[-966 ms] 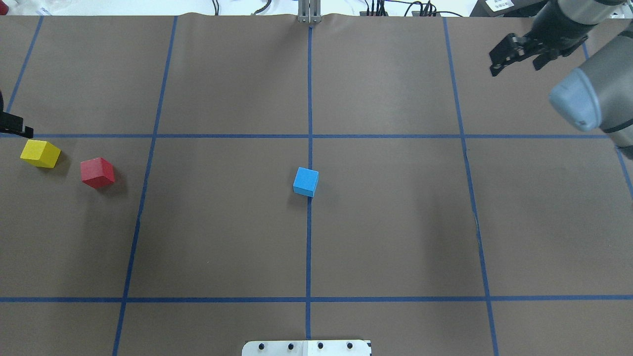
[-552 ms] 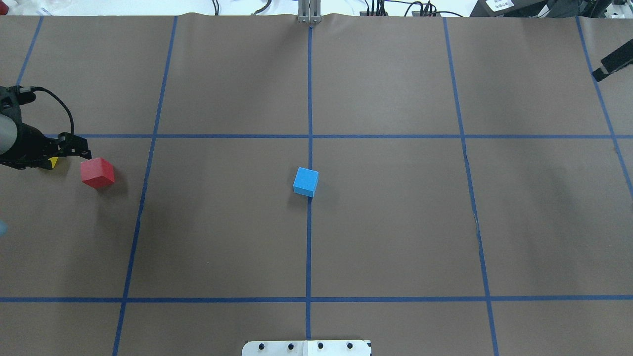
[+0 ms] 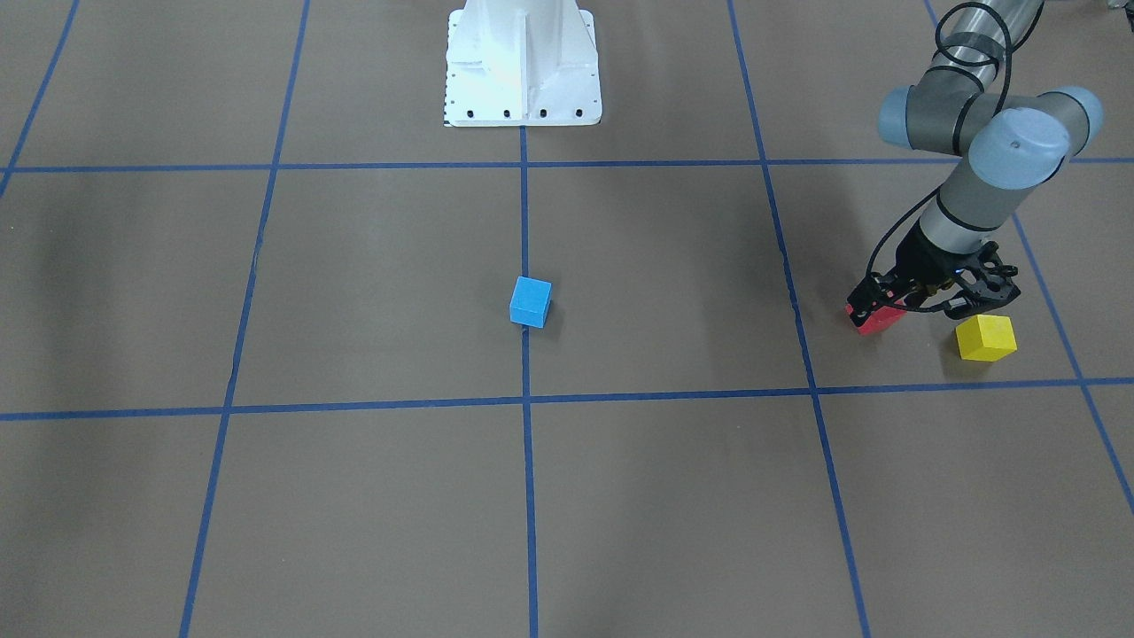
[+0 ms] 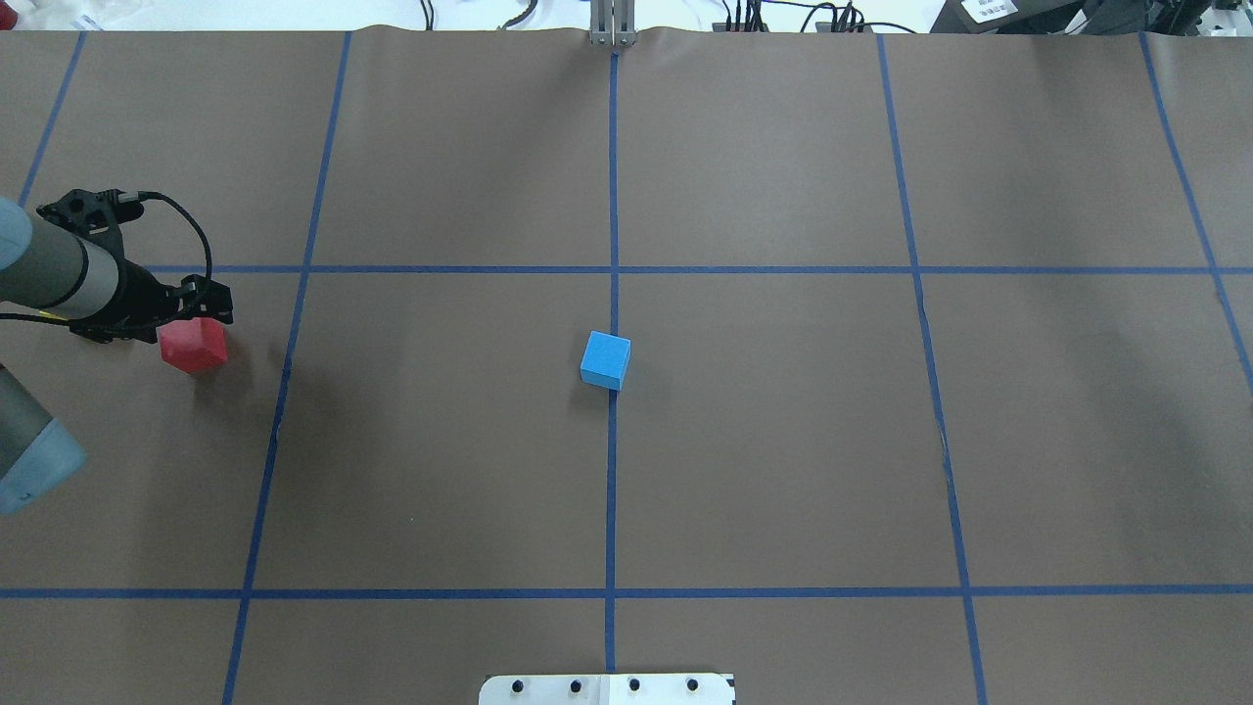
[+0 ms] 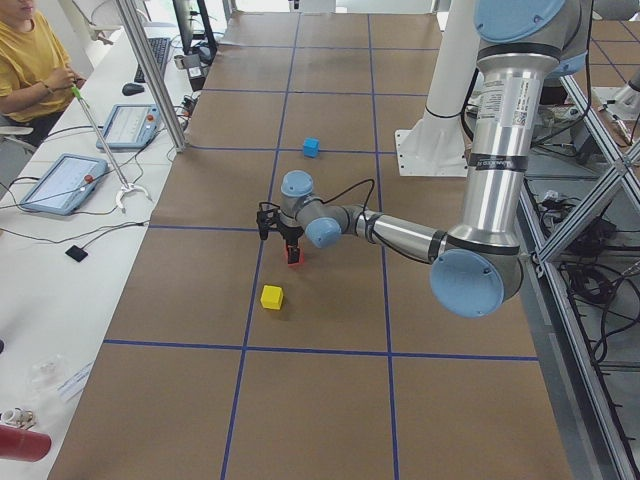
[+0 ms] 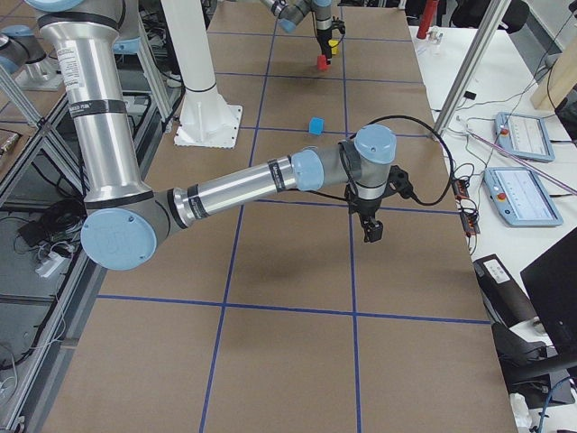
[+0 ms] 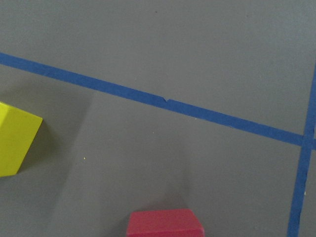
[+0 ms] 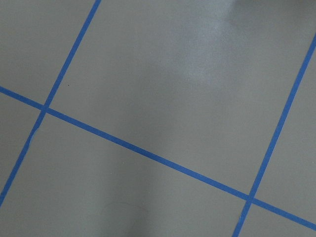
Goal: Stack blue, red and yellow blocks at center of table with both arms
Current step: 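Lower the left gripper onto the red cube and grasp it, then carry the red cube with the left gripper above the blue cube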
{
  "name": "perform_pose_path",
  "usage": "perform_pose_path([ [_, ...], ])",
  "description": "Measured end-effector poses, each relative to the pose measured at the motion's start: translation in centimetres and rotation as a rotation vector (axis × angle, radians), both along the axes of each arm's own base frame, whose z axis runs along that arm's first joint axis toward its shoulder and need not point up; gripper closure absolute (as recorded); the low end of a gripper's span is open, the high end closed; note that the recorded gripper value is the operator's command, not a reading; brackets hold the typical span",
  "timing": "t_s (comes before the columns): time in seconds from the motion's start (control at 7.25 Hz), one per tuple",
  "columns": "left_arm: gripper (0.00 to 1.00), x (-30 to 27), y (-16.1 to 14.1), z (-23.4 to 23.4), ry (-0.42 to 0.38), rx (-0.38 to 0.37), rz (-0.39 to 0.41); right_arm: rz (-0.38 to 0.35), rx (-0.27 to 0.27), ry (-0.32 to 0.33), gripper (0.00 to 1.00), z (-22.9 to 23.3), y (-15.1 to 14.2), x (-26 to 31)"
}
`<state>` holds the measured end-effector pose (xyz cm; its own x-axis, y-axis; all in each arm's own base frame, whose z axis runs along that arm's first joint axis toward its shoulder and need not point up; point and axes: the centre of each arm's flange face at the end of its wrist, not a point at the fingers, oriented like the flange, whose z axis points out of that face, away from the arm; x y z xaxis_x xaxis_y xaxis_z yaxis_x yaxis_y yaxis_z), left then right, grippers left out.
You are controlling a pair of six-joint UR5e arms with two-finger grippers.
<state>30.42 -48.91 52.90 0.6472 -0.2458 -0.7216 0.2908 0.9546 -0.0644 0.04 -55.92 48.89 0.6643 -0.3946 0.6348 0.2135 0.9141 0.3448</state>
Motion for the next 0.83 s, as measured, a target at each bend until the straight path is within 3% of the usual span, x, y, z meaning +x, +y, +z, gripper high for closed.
perform_pose_path([
  [0.14,1.0,1.2,0.3,0.3,-0.013,0.006,0.013,0.0,0.0,0.002,0.0,0.1,0.1,0.0],
  [0.55,1.0,2.2,1.6,-1.9,-0.003,0.034,0.064,0.003,-0.004,0.008,0.0,0.4,0.2,0.1],
  [0.83,1.0,3.2,0.7,-8.9,-0.018,0.024,0.096,0.01,-0.045,0.014,0.01,2.4,1.3,0.3],
])
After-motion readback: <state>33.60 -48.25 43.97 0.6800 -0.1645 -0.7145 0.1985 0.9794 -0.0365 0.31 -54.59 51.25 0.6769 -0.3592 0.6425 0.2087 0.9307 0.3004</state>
